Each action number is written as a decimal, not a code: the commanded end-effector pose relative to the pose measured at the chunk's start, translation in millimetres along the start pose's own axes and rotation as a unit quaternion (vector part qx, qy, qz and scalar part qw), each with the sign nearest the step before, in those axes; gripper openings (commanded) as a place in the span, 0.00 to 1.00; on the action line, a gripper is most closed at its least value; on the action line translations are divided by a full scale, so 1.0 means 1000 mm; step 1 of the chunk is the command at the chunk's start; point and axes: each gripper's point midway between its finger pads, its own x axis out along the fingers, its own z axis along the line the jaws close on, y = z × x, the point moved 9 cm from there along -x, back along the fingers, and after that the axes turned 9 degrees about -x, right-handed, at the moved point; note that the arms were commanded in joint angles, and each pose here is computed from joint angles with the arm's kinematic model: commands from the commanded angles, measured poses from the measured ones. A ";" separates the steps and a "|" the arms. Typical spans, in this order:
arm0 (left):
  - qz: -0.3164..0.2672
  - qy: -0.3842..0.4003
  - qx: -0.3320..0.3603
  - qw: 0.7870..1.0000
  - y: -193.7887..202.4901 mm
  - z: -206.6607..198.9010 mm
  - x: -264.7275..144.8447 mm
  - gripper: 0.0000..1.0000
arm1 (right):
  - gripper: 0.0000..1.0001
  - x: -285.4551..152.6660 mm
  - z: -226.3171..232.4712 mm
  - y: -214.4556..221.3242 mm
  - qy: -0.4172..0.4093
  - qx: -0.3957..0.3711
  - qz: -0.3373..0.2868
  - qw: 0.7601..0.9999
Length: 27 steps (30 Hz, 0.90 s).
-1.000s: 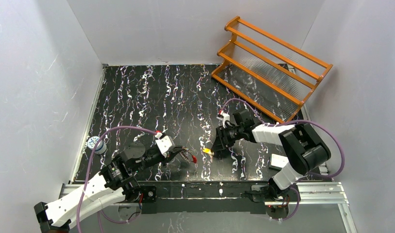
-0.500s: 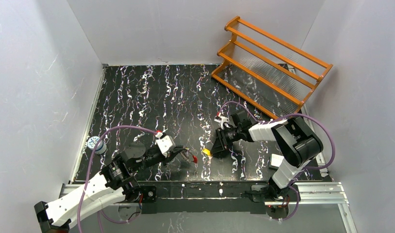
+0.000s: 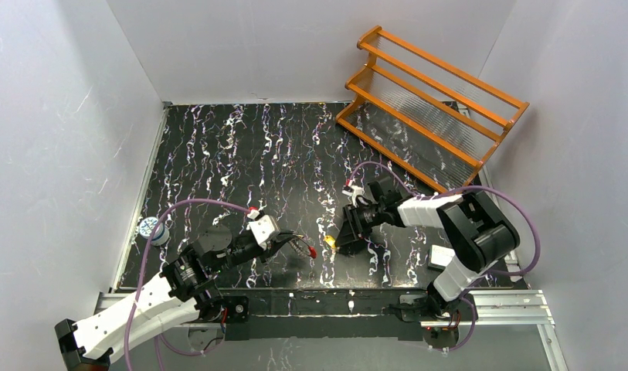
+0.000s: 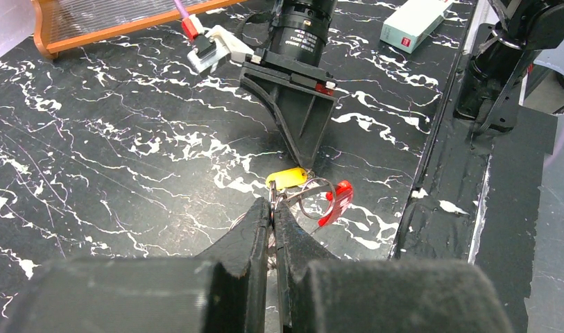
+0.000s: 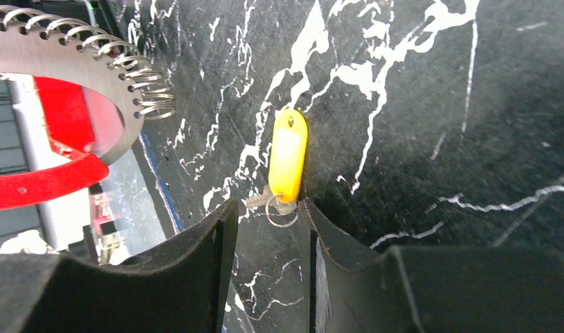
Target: Put the keys on the keyring
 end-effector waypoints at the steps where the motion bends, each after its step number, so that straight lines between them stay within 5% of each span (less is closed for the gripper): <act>1: -0.023 0.006 0.001 1.000 -0.007 -0.002 0.001 0.00 | 0.46 -0.010 0.003 -0.001 0.049 -0.021 -0.001 0.999; 15: -0.023 0.008 -0.003 1.000 -0.005 -0.002 0.002 0.00 | 0.46 -0.024 0.017 0.000 0.138 0.047 0.017 0.989; 27: -0.025 0.011 -0.004 1.000 -0.004 -0.002 0.004 0.00 | 0.47 -0.028 0.032 -0.019 0.173 -0.119 -0.036 0.977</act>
